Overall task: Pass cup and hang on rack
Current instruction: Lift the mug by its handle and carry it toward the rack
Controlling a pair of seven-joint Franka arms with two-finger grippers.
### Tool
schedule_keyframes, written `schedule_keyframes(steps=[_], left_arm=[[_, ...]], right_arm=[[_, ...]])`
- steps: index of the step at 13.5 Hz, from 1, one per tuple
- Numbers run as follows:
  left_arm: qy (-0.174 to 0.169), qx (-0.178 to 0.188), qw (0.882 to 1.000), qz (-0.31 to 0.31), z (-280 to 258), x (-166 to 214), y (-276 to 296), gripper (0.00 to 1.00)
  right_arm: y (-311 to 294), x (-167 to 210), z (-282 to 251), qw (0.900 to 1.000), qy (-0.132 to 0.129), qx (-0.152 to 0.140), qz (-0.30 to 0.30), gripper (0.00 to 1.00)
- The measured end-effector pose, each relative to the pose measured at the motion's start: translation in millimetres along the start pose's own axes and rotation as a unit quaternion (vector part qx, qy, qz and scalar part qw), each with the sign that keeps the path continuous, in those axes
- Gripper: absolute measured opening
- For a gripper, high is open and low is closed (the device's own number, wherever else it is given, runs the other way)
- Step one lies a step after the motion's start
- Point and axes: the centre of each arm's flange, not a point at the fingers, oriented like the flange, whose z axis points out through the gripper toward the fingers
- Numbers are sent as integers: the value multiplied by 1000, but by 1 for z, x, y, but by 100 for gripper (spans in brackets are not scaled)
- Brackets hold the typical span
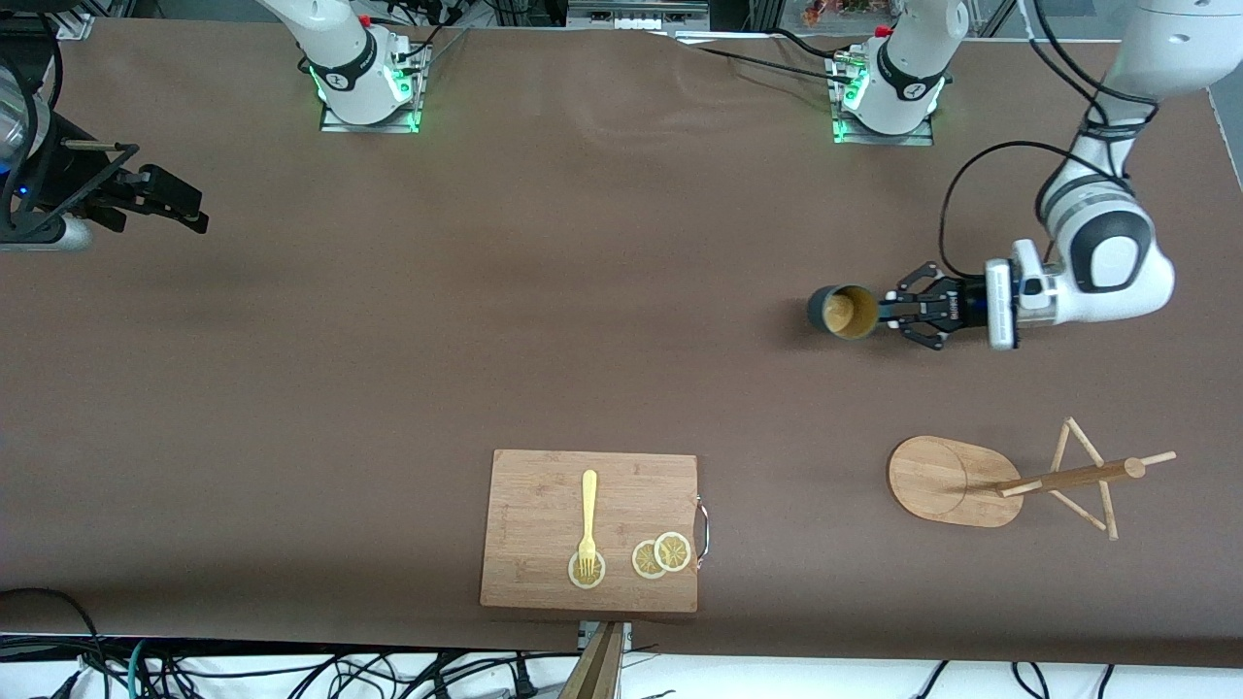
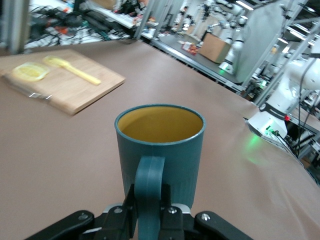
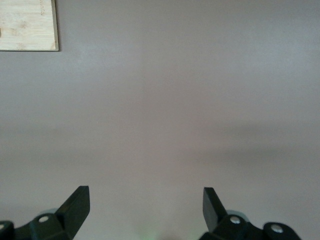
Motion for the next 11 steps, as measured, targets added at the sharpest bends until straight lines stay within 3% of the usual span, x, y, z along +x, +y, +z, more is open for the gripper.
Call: schedule_keyframes(steps=[3, 6, 8, 11], left_arm=[[13, 4, 993, -113, -66, 6, -5, 21], [22, 27, 974, -224, -123, 30, -12, 21], [33, 44, 950, -308, -147, 43, -15, 21], [50, 66, 899, -430, -179, 75, -20, 21]], right_arm=[[1, -1, 0, 1000, -2, 0, 1, 100], [2, -1, 0, 1000, -4, 0, 2, 100], [2, -1, 0, 1000, -4, 0, 2, 100], [3, -1, 0, 1000, -4, 0, 2, 100]])
